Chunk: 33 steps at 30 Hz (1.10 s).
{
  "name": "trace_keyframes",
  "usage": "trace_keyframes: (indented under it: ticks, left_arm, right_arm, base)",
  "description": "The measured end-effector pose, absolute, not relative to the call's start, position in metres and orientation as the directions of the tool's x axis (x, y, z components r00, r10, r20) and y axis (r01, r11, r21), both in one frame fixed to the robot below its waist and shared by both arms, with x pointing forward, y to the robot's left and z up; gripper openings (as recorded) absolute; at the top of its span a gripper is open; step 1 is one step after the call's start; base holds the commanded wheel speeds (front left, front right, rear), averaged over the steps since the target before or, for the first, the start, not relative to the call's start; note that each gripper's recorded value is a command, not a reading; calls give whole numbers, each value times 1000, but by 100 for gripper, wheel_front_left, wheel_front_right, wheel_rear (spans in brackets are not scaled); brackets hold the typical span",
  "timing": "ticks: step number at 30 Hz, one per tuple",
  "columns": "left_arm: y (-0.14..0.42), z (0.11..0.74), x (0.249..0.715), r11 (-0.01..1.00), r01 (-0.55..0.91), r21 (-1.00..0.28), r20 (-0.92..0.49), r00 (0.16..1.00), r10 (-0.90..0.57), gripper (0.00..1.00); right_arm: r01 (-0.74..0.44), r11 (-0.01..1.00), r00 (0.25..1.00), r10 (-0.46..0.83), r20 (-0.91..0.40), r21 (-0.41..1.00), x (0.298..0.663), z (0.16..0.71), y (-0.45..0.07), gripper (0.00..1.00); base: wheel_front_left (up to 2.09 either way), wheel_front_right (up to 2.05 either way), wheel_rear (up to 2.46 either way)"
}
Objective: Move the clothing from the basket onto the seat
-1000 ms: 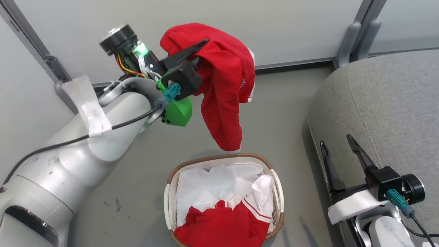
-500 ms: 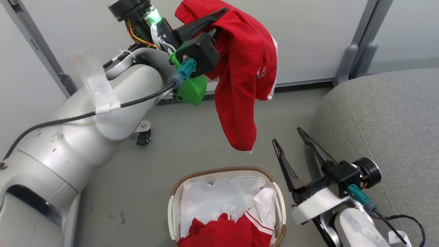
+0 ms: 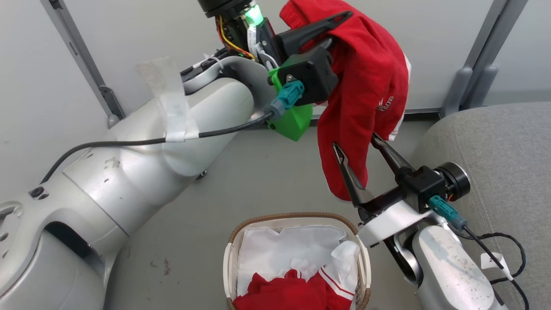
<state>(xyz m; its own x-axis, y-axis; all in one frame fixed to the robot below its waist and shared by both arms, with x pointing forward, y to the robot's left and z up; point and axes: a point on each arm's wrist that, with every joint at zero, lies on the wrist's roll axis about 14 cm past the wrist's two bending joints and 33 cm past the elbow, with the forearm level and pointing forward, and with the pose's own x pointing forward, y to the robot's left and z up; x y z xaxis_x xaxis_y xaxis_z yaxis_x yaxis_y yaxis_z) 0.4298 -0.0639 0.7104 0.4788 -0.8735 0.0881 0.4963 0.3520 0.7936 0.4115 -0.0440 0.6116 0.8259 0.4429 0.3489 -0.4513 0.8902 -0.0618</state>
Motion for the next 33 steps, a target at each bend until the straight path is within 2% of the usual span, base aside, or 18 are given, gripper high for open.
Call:
trace_keyframes:
  ticks: [9, 10, 11, 12, 13, 14, 27, 32, 33]
  left_arm:
    - [-67, 717, 414, 340, 504, 794, 94, 451, -888, 0]
    - [-66, 717, 413, 342, 507, 791, 95, 451, -888, 0]
    - [-64, 717, 413, 345, 508, 789, 95, 454, -886, 0]
    - [-62, 716, 415, 349, 511, 786, 93, 461, -883, 0]
    - [-59, 715, 416, 353, 514, 782, 92, 466, -880, 0]
    - [-57, 713, 417, 356, 515, 780, 89, 471, -878, 0]
    - [-41, 694, 427, 412, 550, 726, 84, 523, -848, 0]
    - [-33, 681, 430, 491, 598, 633, 109, 559, -822, 0]
    - [-31, 676, 430, 515, 613, 600, 117, 569, -814, 16]
  right_arm:
    - [-465, 881, 807, 463, 367, -89, 424, 625, -34, 100]
    - [-466, 880, 807, 465, 364, -90, 425, 624, -33, 93]
    - [-467, 880, 808, 465, 361, -90, 426, 624, -33, 41]
    - [-466, 880, 809, 465, 358, -90, 427, 623, -33, 33]
    - [-467, 880, 810, 466, 355, -90, 428, 622, -32, 15]
    - [-467, 880, 810, 467, 354, -90, 428, 622, -32, 1]
    - [-461, 883, 815, 461, 351, -88, 430, 621, -34, 0]
    - [-456, 886, 817, 454, 356, -82, 431, 623, -37, 0]
    - [-453, 888, 819, 449, 358, -79, 431, 623, -38, 0]
  base:
    - [0, 0, 0]
    - [0, 0, 0]
    - [0, 0, 0]
    - [0, 0, 0]
    - [0, 0, 0]
    - [0, 0, 0]
    - [0, 0, 0]
    - [0, 0, 0]
    - [0, 0, 0]
